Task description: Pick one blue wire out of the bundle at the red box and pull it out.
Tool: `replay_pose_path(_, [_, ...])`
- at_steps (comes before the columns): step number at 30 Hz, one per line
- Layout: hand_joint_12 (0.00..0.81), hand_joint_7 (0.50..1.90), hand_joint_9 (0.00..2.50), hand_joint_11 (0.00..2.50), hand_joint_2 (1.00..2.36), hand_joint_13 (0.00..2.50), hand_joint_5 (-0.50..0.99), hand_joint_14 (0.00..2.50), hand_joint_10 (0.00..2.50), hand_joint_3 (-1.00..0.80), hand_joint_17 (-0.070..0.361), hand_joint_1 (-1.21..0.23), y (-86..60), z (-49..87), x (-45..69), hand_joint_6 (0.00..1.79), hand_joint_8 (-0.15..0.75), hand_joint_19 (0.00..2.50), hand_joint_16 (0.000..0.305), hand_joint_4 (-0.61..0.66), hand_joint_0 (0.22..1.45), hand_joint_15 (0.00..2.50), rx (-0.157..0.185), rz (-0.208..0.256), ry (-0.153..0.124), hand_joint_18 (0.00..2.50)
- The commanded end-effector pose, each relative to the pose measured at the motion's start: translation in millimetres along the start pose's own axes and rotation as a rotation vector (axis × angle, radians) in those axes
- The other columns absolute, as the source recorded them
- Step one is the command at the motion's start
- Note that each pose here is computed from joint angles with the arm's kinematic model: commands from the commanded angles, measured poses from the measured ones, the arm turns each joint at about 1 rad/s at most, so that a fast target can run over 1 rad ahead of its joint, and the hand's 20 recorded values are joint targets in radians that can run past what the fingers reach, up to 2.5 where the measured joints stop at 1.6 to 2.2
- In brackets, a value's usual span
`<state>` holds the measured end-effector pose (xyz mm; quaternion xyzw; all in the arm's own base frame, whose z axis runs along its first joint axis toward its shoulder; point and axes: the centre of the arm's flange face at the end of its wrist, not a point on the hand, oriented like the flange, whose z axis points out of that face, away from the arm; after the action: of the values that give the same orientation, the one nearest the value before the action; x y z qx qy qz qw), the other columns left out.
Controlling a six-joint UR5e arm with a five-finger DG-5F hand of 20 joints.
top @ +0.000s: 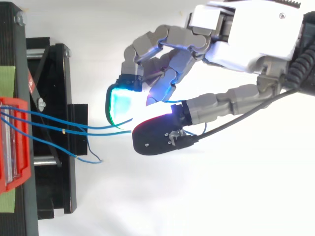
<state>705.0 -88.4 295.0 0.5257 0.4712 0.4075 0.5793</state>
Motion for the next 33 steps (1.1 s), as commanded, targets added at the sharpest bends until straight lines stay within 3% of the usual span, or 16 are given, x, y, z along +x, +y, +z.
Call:
replay_pose_path(1, [0.446,1.07,1.07,0.74,1.01,0.41,-0.09,0.01,0.03,-0.01,0.16,-0.85,-1.6,-1.7,-0.4,0.84,0.297,0.43,0.071,0.06,0.59,0.29,0.016,-0.011,0.0,0.36])
replay_pose_path(4, [0.447,1.07,1.0,0.66,1.01,0.37,-0.08,0.01,0.02,0.0,0.16,-0.86,1.3,-3.5,-2.6,0.84,0.299,0.41,0.071,0.05,0.59,0.25,0.022,-0.016,-0.002,0.33])
replay_pose_path(11, [0.441,1.09,0.86,0.51,1.01,0.29,-0.08,0.01,0.02,-0.01,0.163,-0.87,11.3,-17.1,-6.6,0.83,0.3,0.36,0.072,0.04,0.59,0.2,0.082,-0.047,0.007,0.27])
replay_pose_path(13, [0.441,1.1,0.81,0.44,1.01,0.27,-0.08,0.01,0.02,0.0,0.163,-0.87,18.4,-21.3,-9.9,0.83,0.298,0.33,0.072,0.04,0.59,0.18,0.092,-0.051,-0.001,0.24])
replay_pose_path(19, [0.437,1.11,0.78,0.41,1.01,0.24,-0.08,0.01,0.02,0.0,0.164,-0.87,17.2,-32.8,-16.1,0.83,0.297,0.32,0.073,0.04,0.59,0.16,0.116,-0.063,-0.03,0.21])
replay_pose_path(20, [0.437,1.11,0.78,0.41,1.01,0.24,-0.08,0.01,0.02,-0.01,0.164,-0.87,12.6,-40.4,-17.6,0.83,0.299,0.32,0.073,0.05,0.59,0.16,0.126,-0.068,-0.05,0.21])
replay_pose_path(21, [0.438,1.11,0.78,0.41,1.01,0.24,-0.08,0.01,0.02,-0.01,0.164,-0.87,12.6,-40.4,-17.6,0.83,0.296,0.31,0.073,0.05,0.59,0.16,0.126,-0.068,-0.05,0.2])
replay_pose_path(22, [0.439,1.11,0.78,0.41,1.01,0.24,-0.08,0.01,0.02,-0.01,0.164,-0.87,11.5,-39.4,-18.7,0.83,0.296,0.32,0.073,0.05,0.59,0.16,0.109,-0.057,-0.088,0.2])
replay_pose_path(25, [0.441,1.11,0.78,0.41,1.01,0.24,-0.08,0.01,0.02,0.0,0.164,-0.87,15.5,-35.2,-19.2,0.83,0.299,0.32,0.073,0.05,0.59,0.16,0.07,-0.047,-0.129,0.2])
replay_pose_path(33, [0.441,1.11,0.78,0.41,1.01,0.24,-0.08,0.01,0.02,0.0,0.165,-0.87,15.7,-34.6,-19.3,0.83,0.297,0.31,0.073,0.05,0.59,0.16,0.062,-0.043,-0.133,0.2])
